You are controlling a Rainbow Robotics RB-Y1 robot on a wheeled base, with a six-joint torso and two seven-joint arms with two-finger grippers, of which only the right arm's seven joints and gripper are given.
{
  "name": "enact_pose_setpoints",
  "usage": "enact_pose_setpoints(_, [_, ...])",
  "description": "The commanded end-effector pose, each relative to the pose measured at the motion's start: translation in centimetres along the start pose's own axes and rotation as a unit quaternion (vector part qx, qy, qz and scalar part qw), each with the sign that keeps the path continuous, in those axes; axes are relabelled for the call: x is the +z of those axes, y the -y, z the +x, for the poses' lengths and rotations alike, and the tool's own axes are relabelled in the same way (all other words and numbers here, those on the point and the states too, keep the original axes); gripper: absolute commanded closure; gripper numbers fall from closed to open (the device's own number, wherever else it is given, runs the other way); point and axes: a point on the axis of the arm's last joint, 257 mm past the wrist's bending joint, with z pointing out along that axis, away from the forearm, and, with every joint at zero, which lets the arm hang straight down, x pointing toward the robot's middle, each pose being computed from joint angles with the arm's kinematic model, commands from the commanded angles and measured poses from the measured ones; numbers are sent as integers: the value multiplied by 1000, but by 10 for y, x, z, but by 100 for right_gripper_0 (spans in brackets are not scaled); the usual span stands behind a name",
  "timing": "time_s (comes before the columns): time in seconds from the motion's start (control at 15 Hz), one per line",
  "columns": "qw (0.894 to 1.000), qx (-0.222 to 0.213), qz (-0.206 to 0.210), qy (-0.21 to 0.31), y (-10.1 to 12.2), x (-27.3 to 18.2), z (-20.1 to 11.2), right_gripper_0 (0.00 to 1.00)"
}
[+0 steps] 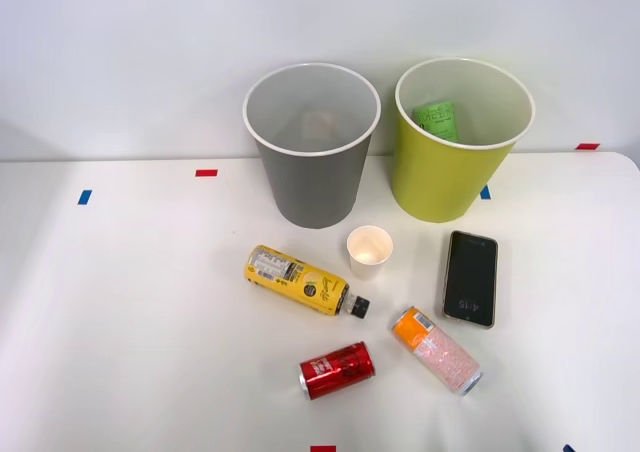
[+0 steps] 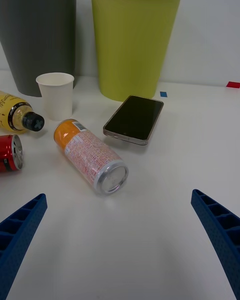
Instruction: Put cans in the gray bin, plastic bottles in the light green bin
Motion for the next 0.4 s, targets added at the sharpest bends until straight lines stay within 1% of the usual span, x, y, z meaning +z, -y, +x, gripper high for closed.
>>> enact_pose_setpoints(0.07, [1000,0,0,0,0,0,0,0])
enact_pose_setpoints(0.4, [1000,0,0,0,0,0,0,0])
